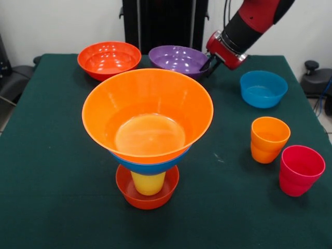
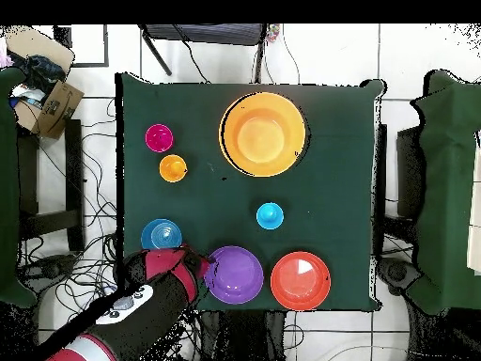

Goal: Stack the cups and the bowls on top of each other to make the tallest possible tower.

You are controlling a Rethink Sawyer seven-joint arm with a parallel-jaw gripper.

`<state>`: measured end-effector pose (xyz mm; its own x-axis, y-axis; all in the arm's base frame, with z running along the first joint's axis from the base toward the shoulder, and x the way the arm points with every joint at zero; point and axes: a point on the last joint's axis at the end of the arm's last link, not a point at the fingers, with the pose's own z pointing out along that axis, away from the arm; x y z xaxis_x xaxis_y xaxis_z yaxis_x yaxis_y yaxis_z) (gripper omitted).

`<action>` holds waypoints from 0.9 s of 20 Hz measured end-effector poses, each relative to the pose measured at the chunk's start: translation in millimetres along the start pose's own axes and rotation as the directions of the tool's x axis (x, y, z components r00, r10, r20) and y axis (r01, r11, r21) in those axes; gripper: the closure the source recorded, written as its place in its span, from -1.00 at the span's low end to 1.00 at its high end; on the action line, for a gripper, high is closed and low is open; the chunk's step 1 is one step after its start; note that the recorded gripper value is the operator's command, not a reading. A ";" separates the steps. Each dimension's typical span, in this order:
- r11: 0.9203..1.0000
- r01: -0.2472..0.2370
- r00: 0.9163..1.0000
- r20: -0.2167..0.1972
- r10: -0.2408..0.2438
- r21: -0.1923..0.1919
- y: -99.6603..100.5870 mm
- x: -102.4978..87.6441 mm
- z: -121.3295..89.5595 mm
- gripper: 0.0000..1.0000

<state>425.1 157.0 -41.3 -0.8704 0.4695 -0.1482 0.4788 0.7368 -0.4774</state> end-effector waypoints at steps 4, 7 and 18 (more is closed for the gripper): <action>1.000 -0.013 1.000 -0.013 0.013 0.005 -5.5 -2.3 3.4 1.00; 1.000 -0.031 0.999 -0.030 0.031 0.005 -10.1 -6.0 6.5 1.00; 0.994 -0.109 0.991 -0.086 0.106 -0.031 -24.0 -29.5 -31.9 1.00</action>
<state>442.9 141.0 2.2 -0.8016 0.5851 -0.1231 0.5743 0.6961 -0.4310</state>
